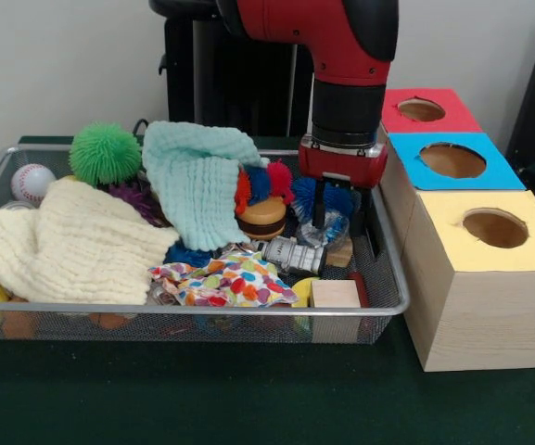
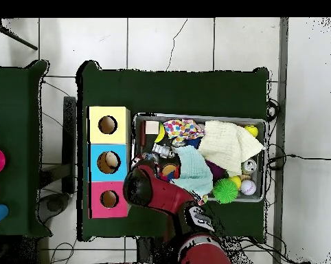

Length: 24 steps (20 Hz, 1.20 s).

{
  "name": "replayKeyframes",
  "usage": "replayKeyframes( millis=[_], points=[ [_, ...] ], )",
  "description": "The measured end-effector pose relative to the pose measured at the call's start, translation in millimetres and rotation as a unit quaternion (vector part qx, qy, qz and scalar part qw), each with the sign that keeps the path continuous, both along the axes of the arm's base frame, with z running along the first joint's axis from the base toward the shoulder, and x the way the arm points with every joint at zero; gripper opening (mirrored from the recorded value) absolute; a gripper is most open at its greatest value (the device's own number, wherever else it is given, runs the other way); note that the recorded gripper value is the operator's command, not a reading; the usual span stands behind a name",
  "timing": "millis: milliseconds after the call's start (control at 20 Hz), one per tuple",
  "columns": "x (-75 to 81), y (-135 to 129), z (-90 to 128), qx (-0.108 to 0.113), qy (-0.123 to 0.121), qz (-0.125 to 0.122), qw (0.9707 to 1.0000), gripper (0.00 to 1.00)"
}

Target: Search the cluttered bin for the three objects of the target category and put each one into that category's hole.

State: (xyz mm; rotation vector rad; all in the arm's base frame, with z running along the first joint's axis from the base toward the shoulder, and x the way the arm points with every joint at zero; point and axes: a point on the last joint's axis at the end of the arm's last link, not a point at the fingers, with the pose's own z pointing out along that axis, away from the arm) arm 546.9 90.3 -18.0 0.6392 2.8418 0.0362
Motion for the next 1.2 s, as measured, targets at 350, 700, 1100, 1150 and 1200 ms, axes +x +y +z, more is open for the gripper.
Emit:
replayKeyframes(
  millis=[350,700,1100,1150,1200],
  points=[
    [-0.8,2.7,-4.8,-0.022,-0.007,-0.002,0.9997,1.00],
    [-1.5,3.4,-13.8,-0.053,-0.008,0.000,0.9986,0.00],
    [0.7,-7.7,-14.9,-0.064,-0.009,-0.008,0.9979,0.00],
    [0.5,-10.0,-14.5,-0.067,-0.008,-0.011,0.9977,0.00],
    [0.1,-12.7,-13.9,-0.070,-0.008,-0.013,0.9974,0.00]
  ],
)
